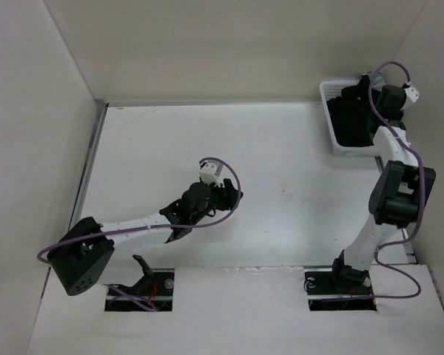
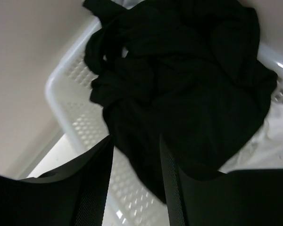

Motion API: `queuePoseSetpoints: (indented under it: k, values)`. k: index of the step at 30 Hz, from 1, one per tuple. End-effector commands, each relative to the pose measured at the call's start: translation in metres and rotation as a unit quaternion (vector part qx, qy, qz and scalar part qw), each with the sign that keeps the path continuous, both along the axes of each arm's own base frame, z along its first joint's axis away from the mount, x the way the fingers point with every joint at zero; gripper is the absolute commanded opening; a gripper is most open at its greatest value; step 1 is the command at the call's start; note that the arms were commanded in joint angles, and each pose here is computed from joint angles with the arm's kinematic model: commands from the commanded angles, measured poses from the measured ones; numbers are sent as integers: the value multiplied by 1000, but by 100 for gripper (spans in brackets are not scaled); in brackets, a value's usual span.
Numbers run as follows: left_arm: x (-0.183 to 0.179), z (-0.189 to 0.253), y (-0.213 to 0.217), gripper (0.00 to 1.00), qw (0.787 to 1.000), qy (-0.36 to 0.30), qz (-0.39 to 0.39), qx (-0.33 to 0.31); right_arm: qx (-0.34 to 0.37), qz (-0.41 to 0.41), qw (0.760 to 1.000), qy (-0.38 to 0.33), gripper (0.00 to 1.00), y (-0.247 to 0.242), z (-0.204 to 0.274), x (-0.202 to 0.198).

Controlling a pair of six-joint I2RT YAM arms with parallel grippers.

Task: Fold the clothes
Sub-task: Grab the tank top from the pile, then move the tank top to the center of the board

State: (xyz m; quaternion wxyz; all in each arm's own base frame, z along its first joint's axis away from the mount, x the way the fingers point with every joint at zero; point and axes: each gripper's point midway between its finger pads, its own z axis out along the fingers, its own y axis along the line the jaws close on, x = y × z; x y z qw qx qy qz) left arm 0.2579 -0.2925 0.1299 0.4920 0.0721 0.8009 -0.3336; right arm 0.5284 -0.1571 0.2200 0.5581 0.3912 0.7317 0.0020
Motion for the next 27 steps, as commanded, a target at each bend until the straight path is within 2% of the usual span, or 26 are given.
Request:
queuePoseSetpoints:
  k: [1,7,15,27]
  values:
    - [4,11,-4,55,999,-15,-1,-30,-10,8,1000,-9,52,-17,6,27]
    - [4,5,-10,56,999,-10,-10,-36,9,22,1000,-18,51,-30,-15,65]
    - [6,-4,-16,56,999,-4,-18,-38,39,24,998,-46,45,-34,-24,98]
    - [14,-6,-8,56,999,0,-2,-45,39,-4,999,-20,48,-42,-56,97]
